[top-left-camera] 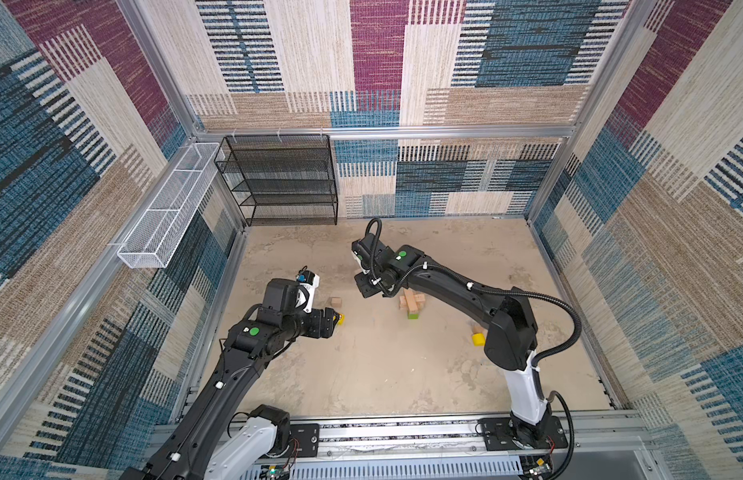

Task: Build the wood block tower
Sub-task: 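Lift and carry the long block to the stack while the left arm advances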

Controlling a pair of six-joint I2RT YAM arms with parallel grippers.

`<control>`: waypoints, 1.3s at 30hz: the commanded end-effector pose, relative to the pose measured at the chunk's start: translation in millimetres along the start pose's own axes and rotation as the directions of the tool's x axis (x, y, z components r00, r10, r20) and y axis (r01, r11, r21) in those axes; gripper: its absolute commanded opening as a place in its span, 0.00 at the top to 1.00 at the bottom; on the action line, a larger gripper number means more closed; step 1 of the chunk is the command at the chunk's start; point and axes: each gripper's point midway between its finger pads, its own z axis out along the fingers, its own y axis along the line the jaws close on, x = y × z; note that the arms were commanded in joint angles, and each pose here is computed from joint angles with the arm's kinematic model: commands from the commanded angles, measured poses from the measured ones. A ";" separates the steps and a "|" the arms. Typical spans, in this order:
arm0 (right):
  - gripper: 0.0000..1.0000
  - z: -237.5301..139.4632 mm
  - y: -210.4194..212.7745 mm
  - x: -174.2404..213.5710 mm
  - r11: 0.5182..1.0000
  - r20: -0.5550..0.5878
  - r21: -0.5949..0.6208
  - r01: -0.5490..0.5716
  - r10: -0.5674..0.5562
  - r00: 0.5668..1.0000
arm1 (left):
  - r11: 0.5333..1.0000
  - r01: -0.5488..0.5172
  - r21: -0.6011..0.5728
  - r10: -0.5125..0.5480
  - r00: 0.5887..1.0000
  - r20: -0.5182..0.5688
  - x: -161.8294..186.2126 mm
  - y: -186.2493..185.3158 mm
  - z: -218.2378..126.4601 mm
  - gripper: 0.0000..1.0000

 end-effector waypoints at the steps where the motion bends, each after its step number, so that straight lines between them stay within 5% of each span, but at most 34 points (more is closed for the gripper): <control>1: 1.00 -23.9 -4.4 -11.6 0.999 0.069 0.013 -0.047 0.046 0.997 | 1.000 0.015 0.027 -0.016 1.000 0.006 -4.7 -7.4 -2.7 0.13; 10: 1.00 -77.5 -38.6 -4.2 0.990 0.160 0.048 -0.134 0.124 0.979 | 0.998 -0.026 0.059 0.025 0.999 0.020 -21.4 -41.6 -5.6 0.16; 23: 1.00 -134.3 -89.0 71.0 0.969 0.205 0.006 -0.247 0.241 0.949 | 0.989 -0.111 0.102 0.114 0.993 -0.019 -27.6 -122.1 14.0 0.18; 39: 1.00 -123.3 -120.1 106.7 0.966 0.171 0.001 -0.260 0.256 0.951 | 0.981 -0.123 0.152 0.134 0.989 -0.061 -23.2 -175.6 52.7 0.27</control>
